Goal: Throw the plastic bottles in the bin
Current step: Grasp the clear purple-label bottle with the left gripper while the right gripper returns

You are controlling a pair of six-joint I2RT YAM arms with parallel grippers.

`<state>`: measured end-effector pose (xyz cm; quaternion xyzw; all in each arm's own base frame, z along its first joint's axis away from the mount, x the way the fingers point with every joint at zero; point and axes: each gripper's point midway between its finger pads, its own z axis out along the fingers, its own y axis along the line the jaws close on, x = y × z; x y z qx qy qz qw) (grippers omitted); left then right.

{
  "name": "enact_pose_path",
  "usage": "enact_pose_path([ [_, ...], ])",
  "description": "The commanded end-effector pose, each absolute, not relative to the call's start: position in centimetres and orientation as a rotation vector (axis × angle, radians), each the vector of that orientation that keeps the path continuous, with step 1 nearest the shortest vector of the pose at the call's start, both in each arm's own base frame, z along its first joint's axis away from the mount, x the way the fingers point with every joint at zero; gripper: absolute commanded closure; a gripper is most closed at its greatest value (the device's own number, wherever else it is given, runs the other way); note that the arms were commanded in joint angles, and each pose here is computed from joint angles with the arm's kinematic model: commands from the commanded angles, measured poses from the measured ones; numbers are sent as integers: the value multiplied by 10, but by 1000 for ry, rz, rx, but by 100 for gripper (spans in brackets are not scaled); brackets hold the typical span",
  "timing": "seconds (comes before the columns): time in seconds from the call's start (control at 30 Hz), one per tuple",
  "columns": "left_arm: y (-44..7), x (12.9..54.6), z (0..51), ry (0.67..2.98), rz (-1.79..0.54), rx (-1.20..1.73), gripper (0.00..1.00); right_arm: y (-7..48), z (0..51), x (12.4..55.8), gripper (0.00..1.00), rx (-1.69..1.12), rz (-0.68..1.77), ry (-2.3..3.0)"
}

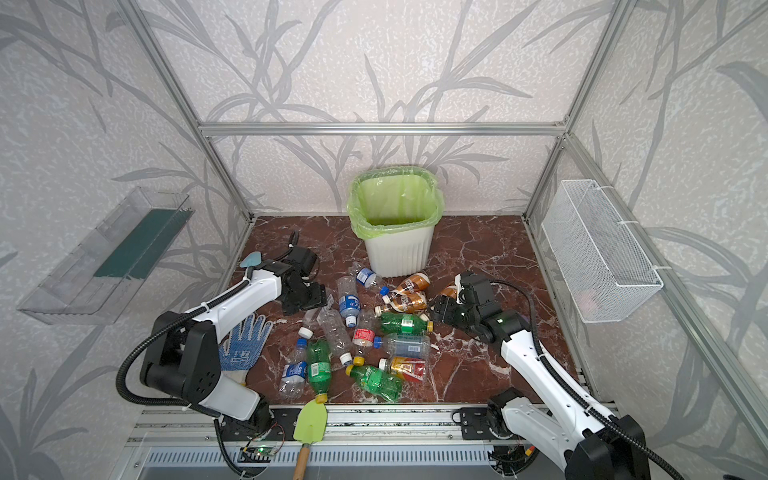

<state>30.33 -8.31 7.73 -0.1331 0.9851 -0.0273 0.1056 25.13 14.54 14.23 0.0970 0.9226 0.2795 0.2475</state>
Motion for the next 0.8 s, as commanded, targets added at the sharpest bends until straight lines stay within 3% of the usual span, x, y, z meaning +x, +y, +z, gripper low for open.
enact_pose_path([
  [0.0,-89,308,79,2908,-97,-376,21,148,140,251,20,247,775,2512],
  [0.77,-90,314,67,2938,-55,-389,47,150,134,253,22,231,776,2519],
])
